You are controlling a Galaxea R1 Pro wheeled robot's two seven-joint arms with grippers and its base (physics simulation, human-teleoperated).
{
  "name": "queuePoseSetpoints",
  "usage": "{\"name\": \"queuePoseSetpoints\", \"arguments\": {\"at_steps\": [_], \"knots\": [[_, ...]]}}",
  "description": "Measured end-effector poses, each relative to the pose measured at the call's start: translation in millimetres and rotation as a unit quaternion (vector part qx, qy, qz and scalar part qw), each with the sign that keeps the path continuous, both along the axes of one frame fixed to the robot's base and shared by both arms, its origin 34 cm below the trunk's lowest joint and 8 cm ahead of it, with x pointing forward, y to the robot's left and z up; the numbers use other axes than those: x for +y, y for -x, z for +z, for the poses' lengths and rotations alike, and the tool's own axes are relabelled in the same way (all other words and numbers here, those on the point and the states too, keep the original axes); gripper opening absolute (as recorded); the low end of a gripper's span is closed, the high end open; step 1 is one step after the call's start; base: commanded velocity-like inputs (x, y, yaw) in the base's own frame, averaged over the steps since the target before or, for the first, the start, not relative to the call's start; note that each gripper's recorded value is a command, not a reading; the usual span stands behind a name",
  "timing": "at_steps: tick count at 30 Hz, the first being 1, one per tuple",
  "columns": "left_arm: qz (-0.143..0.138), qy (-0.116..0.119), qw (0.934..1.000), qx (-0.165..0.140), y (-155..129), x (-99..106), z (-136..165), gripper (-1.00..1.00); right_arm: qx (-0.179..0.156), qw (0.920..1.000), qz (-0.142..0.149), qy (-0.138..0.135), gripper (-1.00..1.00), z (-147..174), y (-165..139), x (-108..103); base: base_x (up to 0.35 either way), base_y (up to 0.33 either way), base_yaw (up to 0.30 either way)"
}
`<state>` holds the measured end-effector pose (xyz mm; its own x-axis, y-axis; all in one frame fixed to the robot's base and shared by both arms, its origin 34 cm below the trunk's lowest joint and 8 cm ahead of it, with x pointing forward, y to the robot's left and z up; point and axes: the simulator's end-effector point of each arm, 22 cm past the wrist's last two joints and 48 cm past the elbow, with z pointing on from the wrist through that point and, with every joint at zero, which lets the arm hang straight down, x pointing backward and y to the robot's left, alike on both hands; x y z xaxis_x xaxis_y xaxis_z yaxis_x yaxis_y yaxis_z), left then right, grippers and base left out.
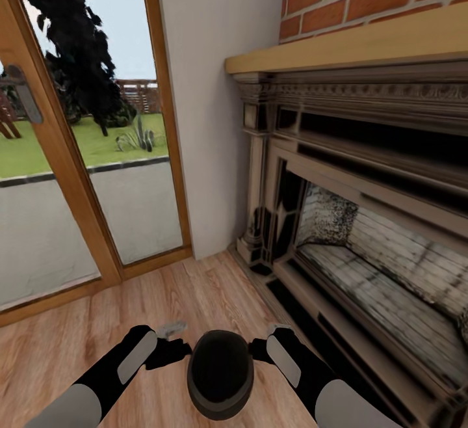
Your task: Place each of the two pumpkins and all three candles from the living room inside a cabinet in the living room (use any cabinet), then make sure every cabinet is closed, and position the cauldron so it is next to a table in the living room.
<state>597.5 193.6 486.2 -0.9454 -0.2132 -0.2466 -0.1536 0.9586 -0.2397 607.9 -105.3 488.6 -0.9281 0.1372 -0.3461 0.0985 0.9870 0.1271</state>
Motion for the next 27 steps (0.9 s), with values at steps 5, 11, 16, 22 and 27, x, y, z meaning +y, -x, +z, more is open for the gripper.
{"name": "queuePoseSetpoints", "arguments": {"at_steps": [5,11,16,22,27], "knots": [[0.001,0.001,1.0,0.0,-0.3,-0.1,0.1,1.0,0.0,1.0,0.0,0.0,1.0,0.0,-0.2,0.1,0.16,0.005,0.0],[0.003,0.001,1.0,0.0,-0.8,1.7,0.3,1.0,0.0,1.0,0.0,0.0,1.0,0.0,-0.2,0.0,0.168,0.053,0.0],[0.003,0.001,1.0,0.0,-0.8,1.9,0.3,1.0,0.0,1.0,0.0,0.0,1.0,0.0,-0.2,0.0,0.099,0.104,0.0],[0.003,0.002,1.0,0.0,-0.9,0.6,0.3,1.0,0.0,1.0,0.0,0.0,1.0,-0.4,0.1,-0.1,0.049,0.057,0.0],[0.003,0.003,1.0,0.0,-0.6,0.1,0.1,1.0,0.002,1.0,0.0,-0.001,1.0,-1.2,1.0,0.1,0.004,0.005,0.0]]}}
